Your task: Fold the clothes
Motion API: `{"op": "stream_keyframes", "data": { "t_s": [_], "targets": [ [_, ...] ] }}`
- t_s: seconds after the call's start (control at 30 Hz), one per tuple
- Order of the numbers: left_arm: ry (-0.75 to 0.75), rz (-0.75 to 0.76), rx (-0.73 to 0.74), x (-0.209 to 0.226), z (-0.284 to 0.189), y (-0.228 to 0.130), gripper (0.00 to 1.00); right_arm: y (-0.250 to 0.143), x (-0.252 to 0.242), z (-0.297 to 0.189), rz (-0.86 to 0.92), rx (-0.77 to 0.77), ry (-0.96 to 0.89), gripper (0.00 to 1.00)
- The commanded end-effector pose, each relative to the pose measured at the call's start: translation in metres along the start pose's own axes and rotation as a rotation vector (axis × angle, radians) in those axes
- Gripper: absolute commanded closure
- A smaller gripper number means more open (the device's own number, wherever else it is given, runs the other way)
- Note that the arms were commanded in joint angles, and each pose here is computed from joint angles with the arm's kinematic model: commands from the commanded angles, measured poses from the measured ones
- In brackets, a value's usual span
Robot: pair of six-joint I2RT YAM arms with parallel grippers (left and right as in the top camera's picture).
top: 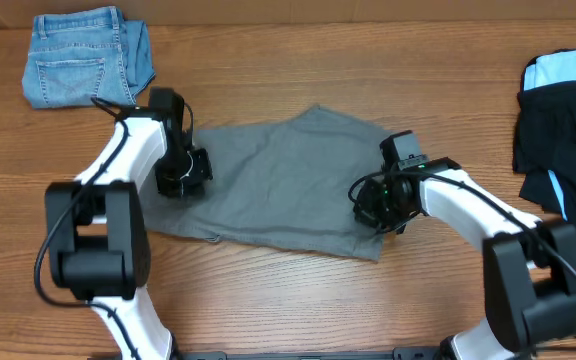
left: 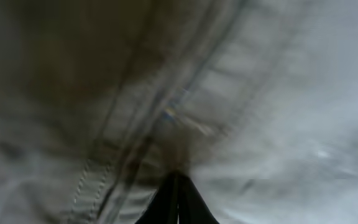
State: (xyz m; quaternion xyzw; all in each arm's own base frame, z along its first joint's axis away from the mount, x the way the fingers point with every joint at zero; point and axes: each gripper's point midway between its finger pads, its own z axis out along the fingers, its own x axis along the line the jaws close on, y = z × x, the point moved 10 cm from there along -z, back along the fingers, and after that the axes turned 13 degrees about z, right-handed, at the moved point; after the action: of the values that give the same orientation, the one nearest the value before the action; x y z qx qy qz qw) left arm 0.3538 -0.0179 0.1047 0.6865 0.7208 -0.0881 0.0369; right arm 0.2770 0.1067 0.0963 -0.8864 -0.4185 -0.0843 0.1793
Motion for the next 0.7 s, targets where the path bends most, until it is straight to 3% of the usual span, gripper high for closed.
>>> {"op": "stream_keyframes", "data": {
  "t_s": [0.0, 0.4, 0.67],
  "targets": [
    [0.055, -0.023, 0.054, 0.016, 0.015, 0.0, 0.95, -0.001, -0.013, 0.016, 0.062, 0.069, -0.06, 0.96],
    [0.163, -0.236, 0.238, 0.05, 0.027, -0.02, 0.96, 0.035, -0.047, -0.001, 0.215, -0.029, -0.138, 0.96],
    [0.055, -0.301, 0.316, 0.043, 0.025, -0.03, 0.96, 0.074, -0.046, -0.022, 0.215, -0.146, -0.025, 0.96]
  ]
}}
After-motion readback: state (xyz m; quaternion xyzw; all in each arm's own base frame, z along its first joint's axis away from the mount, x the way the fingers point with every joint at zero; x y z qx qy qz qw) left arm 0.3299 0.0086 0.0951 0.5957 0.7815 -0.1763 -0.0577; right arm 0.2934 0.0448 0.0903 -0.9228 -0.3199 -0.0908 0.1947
